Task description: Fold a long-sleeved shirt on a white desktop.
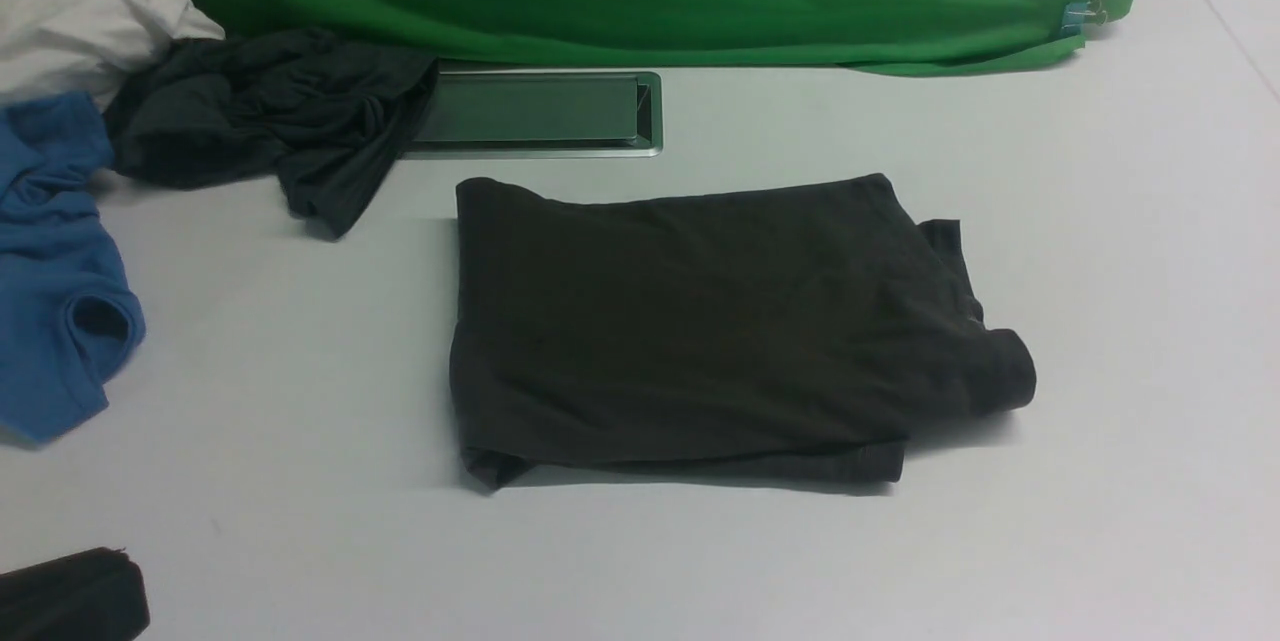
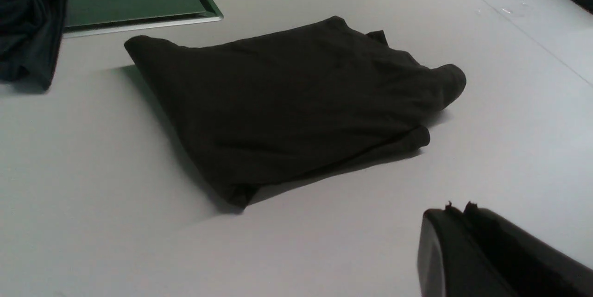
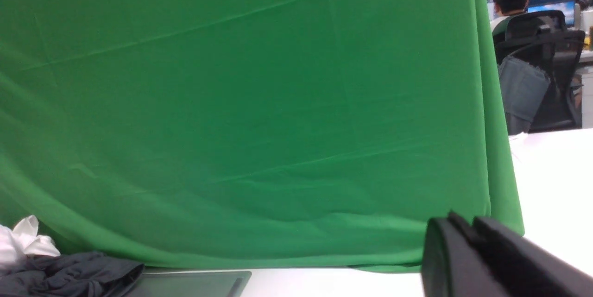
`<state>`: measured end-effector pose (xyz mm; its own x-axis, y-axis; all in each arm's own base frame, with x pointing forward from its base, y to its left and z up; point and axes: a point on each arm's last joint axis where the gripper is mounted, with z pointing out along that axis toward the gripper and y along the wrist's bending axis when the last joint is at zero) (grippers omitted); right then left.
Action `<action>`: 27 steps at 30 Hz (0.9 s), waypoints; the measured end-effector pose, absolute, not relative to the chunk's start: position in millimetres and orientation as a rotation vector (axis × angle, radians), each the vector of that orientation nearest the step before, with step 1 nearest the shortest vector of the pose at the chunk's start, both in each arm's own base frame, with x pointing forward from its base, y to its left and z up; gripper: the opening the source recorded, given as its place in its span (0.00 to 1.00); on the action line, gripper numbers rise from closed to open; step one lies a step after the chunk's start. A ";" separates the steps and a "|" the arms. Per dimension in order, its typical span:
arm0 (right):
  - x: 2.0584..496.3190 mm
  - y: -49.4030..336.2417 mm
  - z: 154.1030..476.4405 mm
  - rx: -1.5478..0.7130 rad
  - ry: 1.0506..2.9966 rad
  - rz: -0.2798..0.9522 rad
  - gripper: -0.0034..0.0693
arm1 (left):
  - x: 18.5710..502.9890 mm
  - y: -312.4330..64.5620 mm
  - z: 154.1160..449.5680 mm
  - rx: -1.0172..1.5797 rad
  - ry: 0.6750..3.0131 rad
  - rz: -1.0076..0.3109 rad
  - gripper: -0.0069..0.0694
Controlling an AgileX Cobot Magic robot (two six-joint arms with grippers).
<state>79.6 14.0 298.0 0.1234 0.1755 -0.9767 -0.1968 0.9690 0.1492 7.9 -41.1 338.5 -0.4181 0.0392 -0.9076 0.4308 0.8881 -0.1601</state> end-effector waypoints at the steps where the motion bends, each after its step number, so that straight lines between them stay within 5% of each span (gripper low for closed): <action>1: 79.6 14.0 298.1 -0.018 1.421 0.271 0.12 | 7.9 -41.1 338.5 0.343 1.968 -0.451 0.11; 6: 79.6 14.0 298.1 -0.018 1.421 0.271 0.13 | 8.6 -40.9 337.4 0.345 1.969 -0.447 0.11; 14: 79.7 14.0 297.8 -0.018 1.421 0.271 0.15 | 38.4 -16.8 311.2 0.337 1.757 -0.019 0.11; 24: 79.5 14.0 297.9 -0.018 1.420 0.271 0.18 | 53.6 -0.5 189.7 0.028 1.798 0.010 0.11; 27: 79.3 13.9 298.0 -0.017 1.418 0.271 0.18 | 54.8 -0.2 184.2 0.011 1.788 0.007 0.11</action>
